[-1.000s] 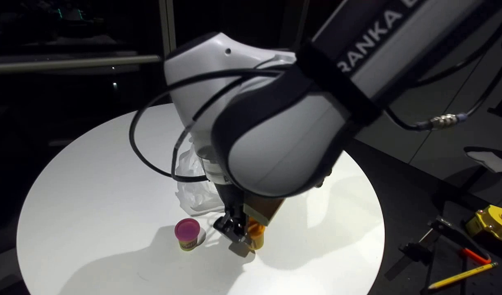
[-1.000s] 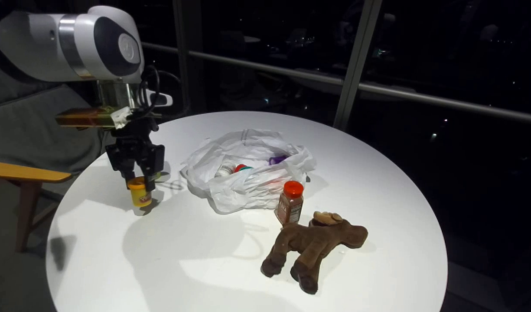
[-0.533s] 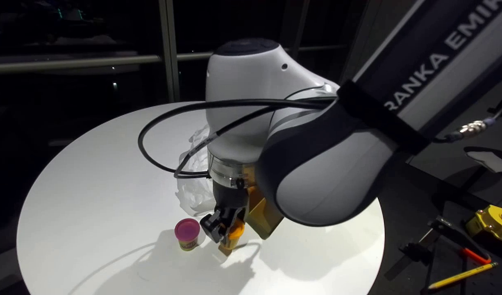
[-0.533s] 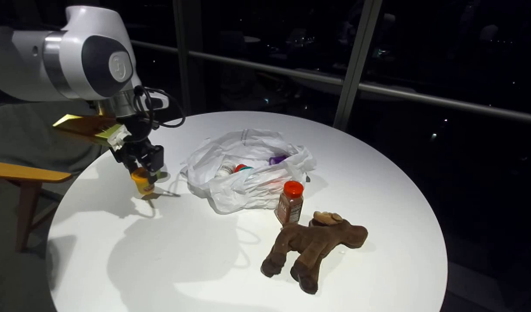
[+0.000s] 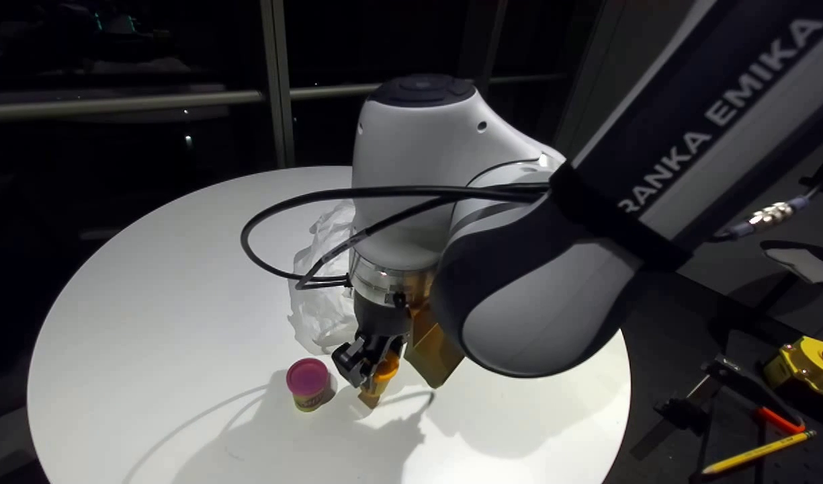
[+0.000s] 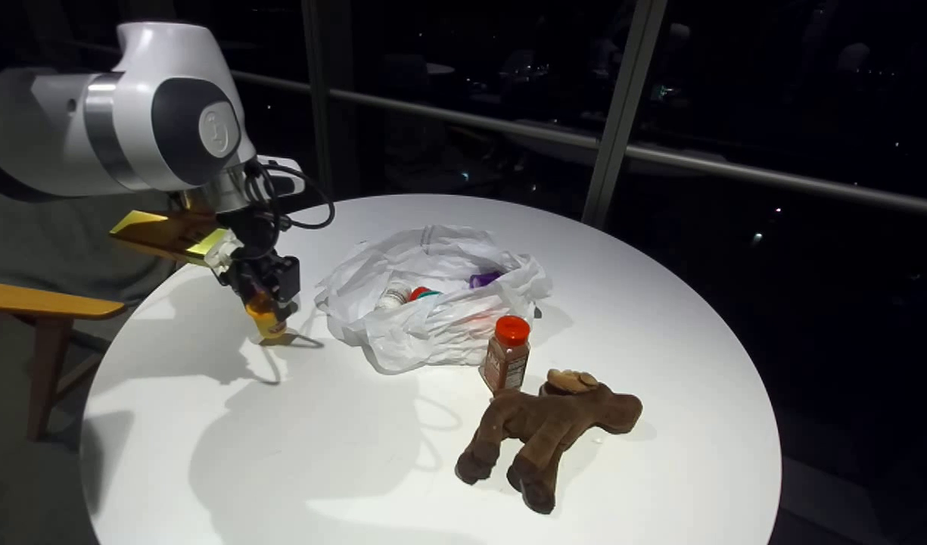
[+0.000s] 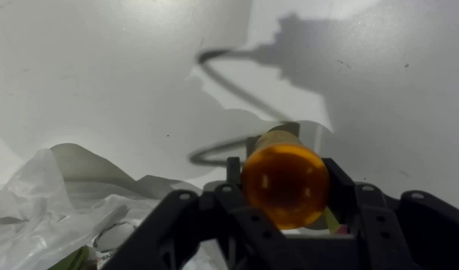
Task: Remove all the contents from the plastic bag and put them on the table.
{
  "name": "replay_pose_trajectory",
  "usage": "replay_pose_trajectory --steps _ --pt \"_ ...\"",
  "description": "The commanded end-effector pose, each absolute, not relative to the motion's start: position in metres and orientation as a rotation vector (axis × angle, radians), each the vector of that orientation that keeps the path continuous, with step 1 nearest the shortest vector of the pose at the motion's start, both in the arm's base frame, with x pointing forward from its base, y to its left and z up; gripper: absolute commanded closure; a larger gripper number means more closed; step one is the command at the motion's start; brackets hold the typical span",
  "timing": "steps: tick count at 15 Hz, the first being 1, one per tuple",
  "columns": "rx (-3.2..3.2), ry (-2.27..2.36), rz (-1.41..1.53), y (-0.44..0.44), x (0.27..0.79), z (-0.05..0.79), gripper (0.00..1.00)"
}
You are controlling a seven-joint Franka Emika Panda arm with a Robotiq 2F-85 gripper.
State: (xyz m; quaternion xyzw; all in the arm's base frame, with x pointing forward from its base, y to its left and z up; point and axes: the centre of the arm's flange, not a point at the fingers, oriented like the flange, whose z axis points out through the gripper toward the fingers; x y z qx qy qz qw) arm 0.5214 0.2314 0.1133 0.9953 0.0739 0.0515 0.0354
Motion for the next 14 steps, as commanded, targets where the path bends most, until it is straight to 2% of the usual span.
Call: replay_pose_trajectory --steps 1,3,4,10,14 --pt "3.073 0.197 0.213 0.233 0.525 0.122 0.15" --pt "3.072 0.174 0.23 0.229 0.527 0.134 0.02" --pt "3.071 0.162 0.242 0.226 0.528 0.14 0.0" --pt "3.058 0.004 0.273 0.184 0.576 0.182 0.0" --pt "3.049 0.024 0.152 0.147 0.614 0.174 0.0"
